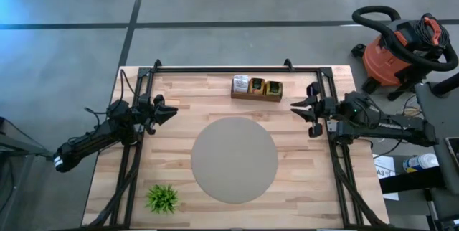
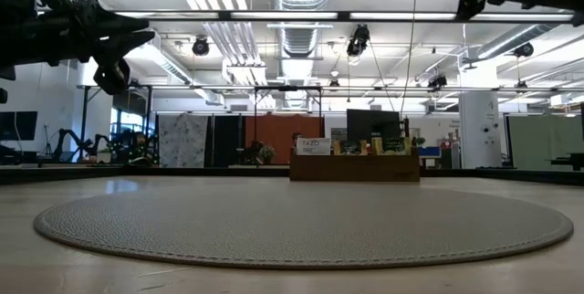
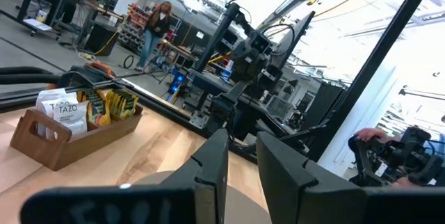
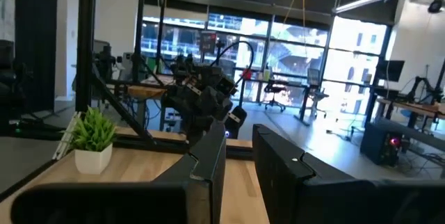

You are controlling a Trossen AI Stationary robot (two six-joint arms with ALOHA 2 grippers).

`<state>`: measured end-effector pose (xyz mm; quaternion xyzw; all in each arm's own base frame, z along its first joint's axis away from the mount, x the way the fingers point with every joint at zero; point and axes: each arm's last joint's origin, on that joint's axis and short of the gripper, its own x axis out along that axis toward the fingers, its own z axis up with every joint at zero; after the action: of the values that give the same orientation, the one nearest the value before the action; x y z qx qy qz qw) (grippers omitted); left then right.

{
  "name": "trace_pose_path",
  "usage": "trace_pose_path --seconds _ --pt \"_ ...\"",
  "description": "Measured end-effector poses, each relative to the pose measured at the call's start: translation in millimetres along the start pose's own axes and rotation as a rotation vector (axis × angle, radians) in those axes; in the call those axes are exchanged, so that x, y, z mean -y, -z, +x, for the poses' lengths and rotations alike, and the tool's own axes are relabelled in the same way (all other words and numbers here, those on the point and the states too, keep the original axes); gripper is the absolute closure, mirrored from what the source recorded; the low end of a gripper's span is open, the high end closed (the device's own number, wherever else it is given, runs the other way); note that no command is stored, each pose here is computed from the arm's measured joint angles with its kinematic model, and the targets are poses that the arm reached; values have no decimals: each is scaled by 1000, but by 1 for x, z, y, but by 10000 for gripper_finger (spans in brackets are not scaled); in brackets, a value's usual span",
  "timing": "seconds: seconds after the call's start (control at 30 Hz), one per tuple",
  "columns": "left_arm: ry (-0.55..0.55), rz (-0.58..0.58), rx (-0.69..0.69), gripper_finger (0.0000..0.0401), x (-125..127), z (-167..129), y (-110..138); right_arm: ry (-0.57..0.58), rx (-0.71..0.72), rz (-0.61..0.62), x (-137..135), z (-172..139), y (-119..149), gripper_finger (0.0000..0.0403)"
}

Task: Pick & Place Tea
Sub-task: Return to Home Position

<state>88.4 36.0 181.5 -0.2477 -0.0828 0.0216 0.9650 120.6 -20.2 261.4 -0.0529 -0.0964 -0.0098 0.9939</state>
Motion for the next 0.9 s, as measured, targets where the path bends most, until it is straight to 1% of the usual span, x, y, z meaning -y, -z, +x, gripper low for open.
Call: trace_pose_path --seconds 0.27,0.47,0.8,0.9 --pt "0 0 1 328 0 0 0 1 12 0 -4 -15 20 330" --pt "0 0 1 328 0 0 0 1 15 22 -7 -24 37 330" --pt "1 0 0 328 0 0 0 47 28 57 -10 -34 64 330" --pt "0 0 1 328 0 0 0 54 22 59 -10 -35 67 330"
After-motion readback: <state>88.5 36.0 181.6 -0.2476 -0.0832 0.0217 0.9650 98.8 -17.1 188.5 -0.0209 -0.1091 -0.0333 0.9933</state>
